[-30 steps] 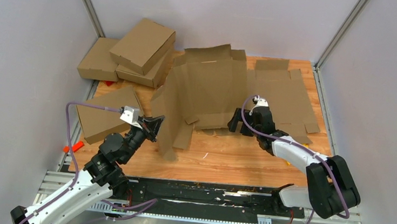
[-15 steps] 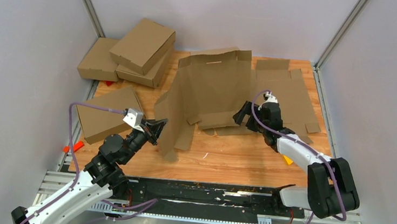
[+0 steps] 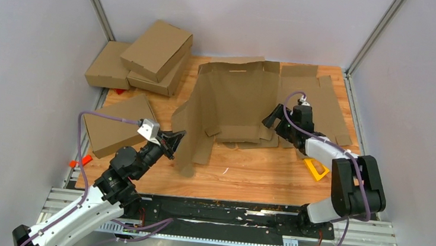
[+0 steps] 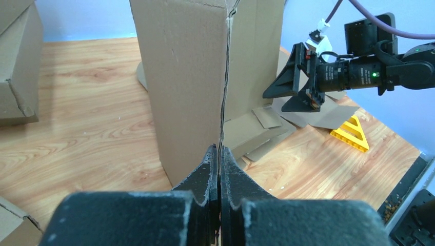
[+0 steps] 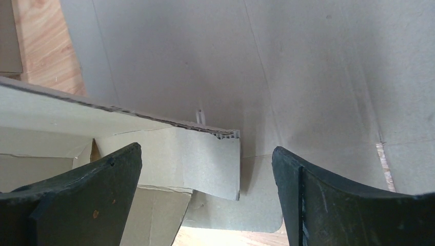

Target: Fold the paper box

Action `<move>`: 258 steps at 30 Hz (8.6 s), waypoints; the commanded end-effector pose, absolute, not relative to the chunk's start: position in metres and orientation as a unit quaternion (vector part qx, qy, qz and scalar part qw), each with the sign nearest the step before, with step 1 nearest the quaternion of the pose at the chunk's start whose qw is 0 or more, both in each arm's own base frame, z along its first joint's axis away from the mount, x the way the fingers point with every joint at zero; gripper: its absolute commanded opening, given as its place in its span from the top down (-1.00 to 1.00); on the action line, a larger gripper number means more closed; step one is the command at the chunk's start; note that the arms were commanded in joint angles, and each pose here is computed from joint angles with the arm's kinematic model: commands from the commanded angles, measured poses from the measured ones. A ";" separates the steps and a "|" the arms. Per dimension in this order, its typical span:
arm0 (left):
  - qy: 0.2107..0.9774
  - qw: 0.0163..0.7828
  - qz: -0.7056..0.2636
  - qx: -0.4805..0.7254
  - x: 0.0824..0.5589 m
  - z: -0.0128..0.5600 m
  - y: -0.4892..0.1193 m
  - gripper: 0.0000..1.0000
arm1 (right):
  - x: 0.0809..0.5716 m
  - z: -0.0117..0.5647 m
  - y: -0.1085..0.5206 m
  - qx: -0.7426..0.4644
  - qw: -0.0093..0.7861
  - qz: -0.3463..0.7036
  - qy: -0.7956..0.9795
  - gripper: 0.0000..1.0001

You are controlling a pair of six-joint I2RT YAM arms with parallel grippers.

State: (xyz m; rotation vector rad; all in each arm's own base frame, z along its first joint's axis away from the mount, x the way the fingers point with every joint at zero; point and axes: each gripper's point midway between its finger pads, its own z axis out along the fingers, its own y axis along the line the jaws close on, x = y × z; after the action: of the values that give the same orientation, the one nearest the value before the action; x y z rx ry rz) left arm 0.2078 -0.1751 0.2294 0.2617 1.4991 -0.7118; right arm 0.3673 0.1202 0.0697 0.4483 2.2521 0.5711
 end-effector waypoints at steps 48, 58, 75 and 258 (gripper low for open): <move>0.681 0.632 -0.328 0.170 0.205 0.216 -0.198 1.00 | 0.356 0.096 0.146 0.166 0.407 0.313 0.842 -0.31; 0.678 0.634 -0.329 0.171 0.205 0.219 -0.198 1.00 | 0.364 0.100 0.144 0.116 0.422 0.283 0.853 -0.81; 0.679 0.640 -0.315 0.176 0.207 0.218 -0.195 1.00 | 0.375 0.092 0.146 -0.021 0.465 0.242 0.851 -1.00; 0.737 0.613 -0.236 0.155 0.273 0.258 -0.185 1.00 | 0.266 0.132 0.070 0.151 0.434 0.140 0.877 -0.92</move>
State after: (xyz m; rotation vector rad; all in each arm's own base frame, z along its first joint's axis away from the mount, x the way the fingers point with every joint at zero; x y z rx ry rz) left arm 0.2834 -0.1859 0.2360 0.3445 1.8765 -0.5411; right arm 0.2429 0.0597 0.1051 0.5334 2.3019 0.2635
